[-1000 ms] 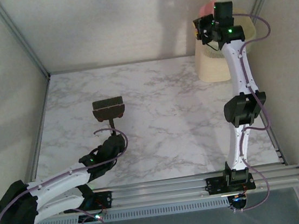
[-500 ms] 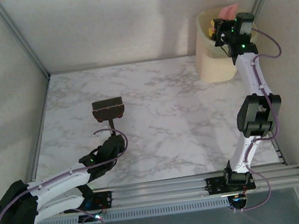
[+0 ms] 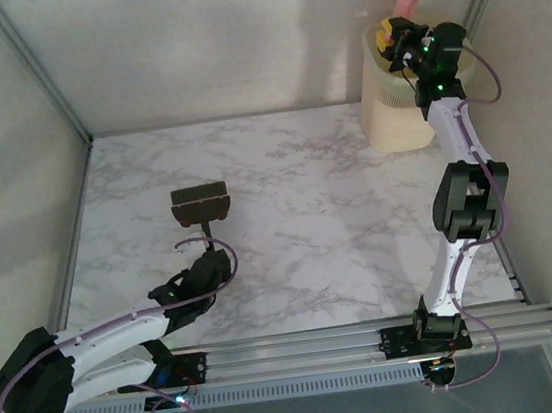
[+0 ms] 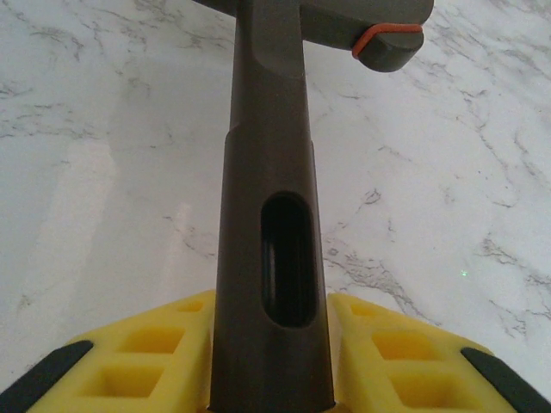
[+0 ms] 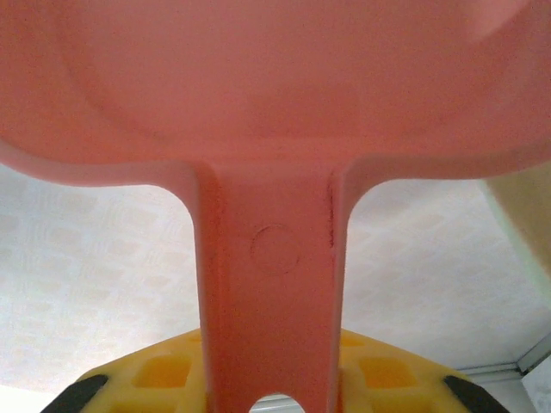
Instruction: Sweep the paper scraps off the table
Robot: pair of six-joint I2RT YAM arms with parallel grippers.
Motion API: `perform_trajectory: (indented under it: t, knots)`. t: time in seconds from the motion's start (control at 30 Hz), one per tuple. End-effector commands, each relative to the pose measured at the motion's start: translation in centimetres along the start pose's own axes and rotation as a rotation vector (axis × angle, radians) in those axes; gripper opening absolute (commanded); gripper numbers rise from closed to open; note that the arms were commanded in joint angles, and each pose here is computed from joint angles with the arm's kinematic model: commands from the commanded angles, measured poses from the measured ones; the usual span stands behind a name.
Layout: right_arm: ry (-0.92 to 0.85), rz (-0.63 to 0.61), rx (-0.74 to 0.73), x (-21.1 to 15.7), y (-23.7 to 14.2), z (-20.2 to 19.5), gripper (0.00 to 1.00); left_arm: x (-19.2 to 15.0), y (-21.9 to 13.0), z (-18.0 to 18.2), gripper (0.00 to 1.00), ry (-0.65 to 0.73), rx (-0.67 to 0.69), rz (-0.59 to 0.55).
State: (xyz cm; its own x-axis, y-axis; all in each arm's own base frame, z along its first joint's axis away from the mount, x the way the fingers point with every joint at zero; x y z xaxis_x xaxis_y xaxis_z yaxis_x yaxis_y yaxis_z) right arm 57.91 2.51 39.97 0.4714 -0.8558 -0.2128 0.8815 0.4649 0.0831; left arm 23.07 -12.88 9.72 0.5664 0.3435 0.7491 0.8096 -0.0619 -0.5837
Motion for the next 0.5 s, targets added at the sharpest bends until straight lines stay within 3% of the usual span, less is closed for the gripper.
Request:
perform_trajectory:
  t: [0.0, 0.47]
  knots:
    - [-0.099, 0.08, 0.14, -2.1, -0.6, 4.2, 0.0, 1.0, -0.2, -0.4, 0.0, -0.013, -0.002, -0.051]
    - [-0.432, 0.076, 0.098, -9.2, -1.7, 7.4, 0.0, 1.3, -0.5, -0.3, 0.0, -0.022, -0.008, -0.061]
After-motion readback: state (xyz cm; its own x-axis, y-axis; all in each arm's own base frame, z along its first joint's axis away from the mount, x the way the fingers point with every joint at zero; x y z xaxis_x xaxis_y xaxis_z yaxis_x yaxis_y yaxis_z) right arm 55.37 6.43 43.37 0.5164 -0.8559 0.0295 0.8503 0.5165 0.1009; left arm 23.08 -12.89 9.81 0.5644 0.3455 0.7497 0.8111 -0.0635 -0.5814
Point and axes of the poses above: each hand's point on the last joint's axis, 136 mm out from that joint toward the fingers, its own y axis out along the fingers, its own z axis along the line the jaws close on, x = y × z, the point moved 3 cm from there along -y, back along the fingers, and after that the axes turned 1 degree about y, right-handed, at the moved point
